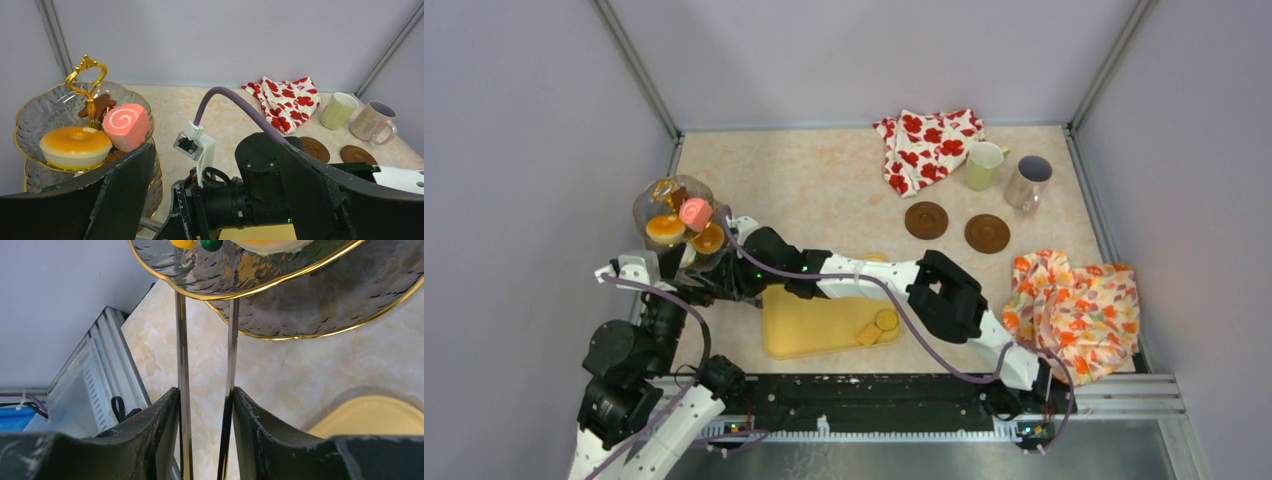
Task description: Serve the afternoon tea
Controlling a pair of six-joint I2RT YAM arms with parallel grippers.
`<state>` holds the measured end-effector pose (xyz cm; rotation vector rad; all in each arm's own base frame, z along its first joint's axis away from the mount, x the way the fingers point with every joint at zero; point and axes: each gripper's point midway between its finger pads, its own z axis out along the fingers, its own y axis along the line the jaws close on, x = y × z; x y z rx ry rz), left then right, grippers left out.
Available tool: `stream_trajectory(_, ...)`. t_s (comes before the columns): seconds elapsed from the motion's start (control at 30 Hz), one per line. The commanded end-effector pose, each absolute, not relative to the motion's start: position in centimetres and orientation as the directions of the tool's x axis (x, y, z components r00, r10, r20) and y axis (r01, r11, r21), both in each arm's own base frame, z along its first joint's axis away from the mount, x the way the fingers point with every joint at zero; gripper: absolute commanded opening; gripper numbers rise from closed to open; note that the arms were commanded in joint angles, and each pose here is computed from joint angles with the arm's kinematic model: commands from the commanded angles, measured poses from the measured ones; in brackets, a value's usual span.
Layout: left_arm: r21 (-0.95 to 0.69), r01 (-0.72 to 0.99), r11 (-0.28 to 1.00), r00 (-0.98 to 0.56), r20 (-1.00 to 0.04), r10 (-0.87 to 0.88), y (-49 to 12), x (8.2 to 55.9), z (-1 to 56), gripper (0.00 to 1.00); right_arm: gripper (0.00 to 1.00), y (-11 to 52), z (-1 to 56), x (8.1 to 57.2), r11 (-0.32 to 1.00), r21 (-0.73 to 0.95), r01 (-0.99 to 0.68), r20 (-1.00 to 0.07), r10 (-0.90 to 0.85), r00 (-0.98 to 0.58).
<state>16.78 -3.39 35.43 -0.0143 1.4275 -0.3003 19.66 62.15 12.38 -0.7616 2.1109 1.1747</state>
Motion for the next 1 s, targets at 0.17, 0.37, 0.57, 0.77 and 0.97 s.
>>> stream_trajectory(0.17,-0.196,0.200,0.960,0.145,-0.963,-0.227,-2.9,16.1,36.8,0.99,0.41,60.9,17.0,19.3,0.386,0.513,-0.767,-0.785,-0.152,-0.601)
stream_trajectory(0.37,-0.193,0.187,0.963,0.139,-0.966,-0.220,-2.8,16.2,36.5,0.99,0.41,57.9,18.2,18.4,0.382,0.478,-0.791,-0.805,-0.169,-0.569)
stream_trajectory(0.57,-0.200,0.194,0.960,0.123,-0.966,-0.226,-3.2,16.6,35.9,0.99,0.41,53.9,19.9,17.3,0.381,0.419,-0.824,-0.838,-0.187,-0.513)
stream_trajectory(0.77,-0.203,0.208,0.957,0.120,-0.966,-0.231,-3.6,16.7,36.0,0.99,0.41,48.7,19.0,16.3,0.439,0.360,-0.824,-0.826,-0.261,-0.500)
stream_trajectory(0.97,-0.202,0.240,0.950,0.082,-0.970,-0.227,-4.7,17.2,35.1,0.99,0.41,43.3,18.8,15.7,0.522,0.324,-0.789,-0.819,-0.263,-0.510)
